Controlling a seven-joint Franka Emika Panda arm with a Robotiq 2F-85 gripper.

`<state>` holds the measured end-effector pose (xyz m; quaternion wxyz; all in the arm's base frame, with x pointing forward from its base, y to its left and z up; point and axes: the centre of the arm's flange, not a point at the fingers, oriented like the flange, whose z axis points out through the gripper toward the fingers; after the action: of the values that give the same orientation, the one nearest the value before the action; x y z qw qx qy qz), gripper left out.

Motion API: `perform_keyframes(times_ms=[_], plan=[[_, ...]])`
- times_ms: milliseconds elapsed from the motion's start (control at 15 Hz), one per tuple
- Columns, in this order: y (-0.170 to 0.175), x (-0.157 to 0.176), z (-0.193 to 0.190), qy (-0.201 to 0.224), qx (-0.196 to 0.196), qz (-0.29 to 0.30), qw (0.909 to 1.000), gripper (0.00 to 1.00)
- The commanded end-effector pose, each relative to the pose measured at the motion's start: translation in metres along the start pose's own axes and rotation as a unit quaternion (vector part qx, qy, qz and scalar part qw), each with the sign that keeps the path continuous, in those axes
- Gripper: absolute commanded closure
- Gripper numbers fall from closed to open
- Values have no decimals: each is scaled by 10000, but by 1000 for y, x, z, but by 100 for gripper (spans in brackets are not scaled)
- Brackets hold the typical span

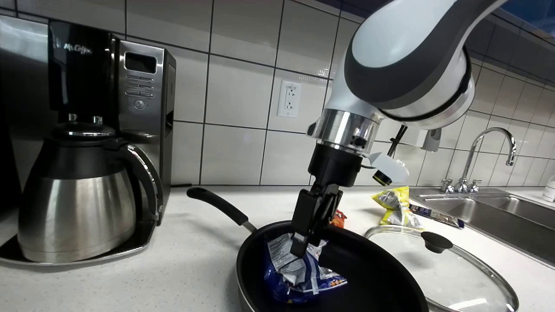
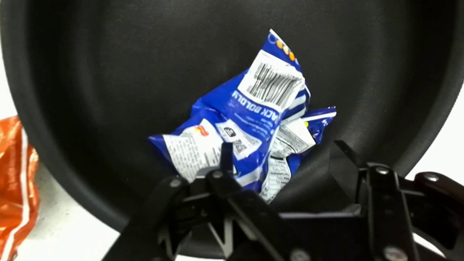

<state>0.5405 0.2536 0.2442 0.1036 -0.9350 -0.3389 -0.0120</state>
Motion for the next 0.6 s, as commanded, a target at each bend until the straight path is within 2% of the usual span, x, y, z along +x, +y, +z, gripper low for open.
perform_keyframes(times_ms=[0, 533], plan=[[4, -6, -39, 175, -91, -12, 9998, 0], [56, -12, -73, 439, -593, 441, 9963, 0]])
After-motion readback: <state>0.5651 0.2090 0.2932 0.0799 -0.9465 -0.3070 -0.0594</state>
